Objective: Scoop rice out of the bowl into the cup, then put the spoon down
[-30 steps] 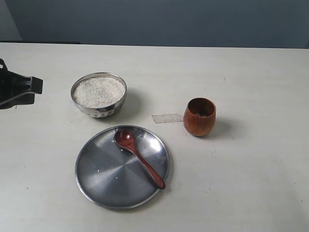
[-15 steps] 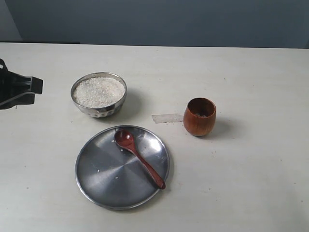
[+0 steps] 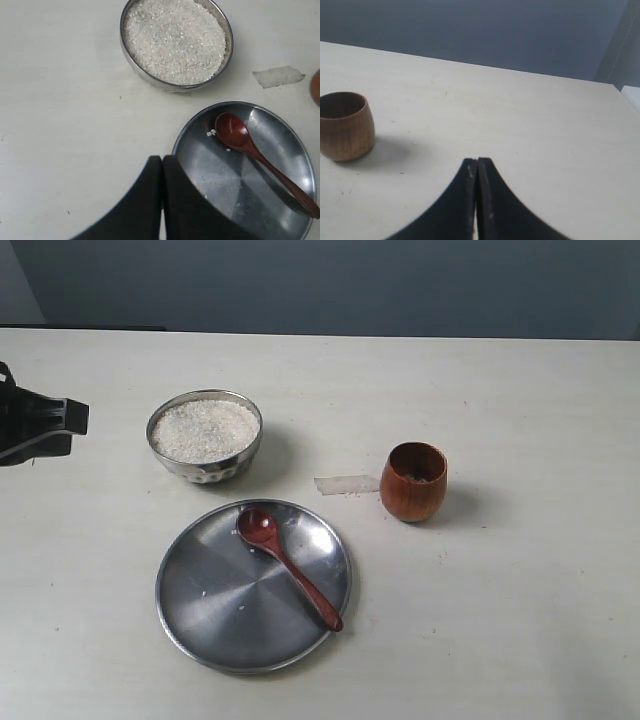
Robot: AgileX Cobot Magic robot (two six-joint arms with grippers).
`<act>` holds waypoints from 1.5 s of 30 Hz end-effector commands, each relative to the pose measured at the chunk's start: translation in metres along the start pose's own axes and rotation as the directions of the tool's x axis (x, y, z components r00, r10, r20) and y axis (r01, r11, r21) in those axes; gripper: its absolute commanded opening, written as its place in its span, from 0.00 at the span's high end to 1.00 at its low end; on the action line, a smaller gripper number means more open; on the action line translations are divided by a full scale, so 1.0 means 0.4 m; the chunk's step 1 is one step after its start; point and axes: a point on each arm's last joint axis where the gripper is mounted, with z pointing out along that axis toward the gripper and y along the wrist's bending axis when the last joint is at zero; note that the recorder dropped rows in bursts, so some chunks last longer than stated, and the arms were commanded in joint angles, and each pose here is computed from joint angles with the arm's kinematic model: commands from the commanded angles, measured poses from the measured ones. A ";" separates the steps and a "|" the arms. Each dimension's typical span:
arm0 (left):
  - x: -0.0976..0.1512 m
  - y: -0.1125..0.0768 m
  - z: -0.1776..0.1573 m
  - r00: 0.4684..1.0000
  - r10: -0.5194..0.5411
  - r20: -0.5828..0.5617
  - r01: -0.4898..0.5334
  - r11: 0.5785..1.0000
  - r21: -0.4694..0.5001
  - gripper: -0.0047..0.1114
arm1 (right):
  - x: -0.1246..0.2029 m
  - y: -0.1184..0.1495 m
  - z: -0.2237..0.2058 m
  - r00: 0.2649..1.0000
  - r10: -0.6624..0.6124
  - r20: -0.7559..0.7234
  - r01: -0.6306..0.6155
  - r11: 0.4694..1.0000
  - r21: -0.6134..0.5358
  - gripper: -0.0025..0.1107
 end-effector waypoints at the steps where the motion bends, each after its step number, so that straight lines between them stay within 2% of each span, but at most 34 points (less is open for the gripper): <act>1: -0.005 -0.003 -0.002 1.000 0.003 0.010 -0.003 1.000 0.003 0.96 | -0.015 -0.004 0.000 0.996 0.009 0.085 -0.011 1.000 0.022 0.98; 4: -0.005 -0.003 -0.002 1.000 0.003 0.010 -0.003 1.000 0.003 0.96 | -0.012 -0.004 0.000 0.996 0.044 0.075 -0.045 0.999 0.017 0.98; 10: -0.005 -0.003 -0.002 1.000 0.003 0.010 -0.003 1.000 0.003 0.96 | -0.004 -0.005 0.001 0.999 0.023 0.039 -0.024 0.999 0.024 0.98; 18: -0.005 -0.003 -0.002 1.000 0.003 0.010 -0.003 1.000 0.003 0.96 | -0.003 -0.009 0.001 0.982 0.184 0.041 -0.186 0.982 0.036 0.98; 22: -0.005 -0.003 -0.002 1.000 0.003 0.010 -0.003 1.000 0.003 0.96 | -0.003 -0.013 0.001 0.986 0.159 0.041 -0.161 0.985 0.054 0.98; 26: -0.005 -0.003 -0.002 1.000 0.003 0.010 -0.003 1.000 0.003 0.96 | -0.003 -0.013 0.001 0.996 0.076 0.036 -0.078 0.995 0.059 0.98; 45: -0.005 -0.002 -0.002 1.000 0.004 0.010 -0.004 1.000 0.002 0.96 | 0.012 -0.016 0.000 0.999 0.030 -0.032 -0.028 0.997 0.074 0.98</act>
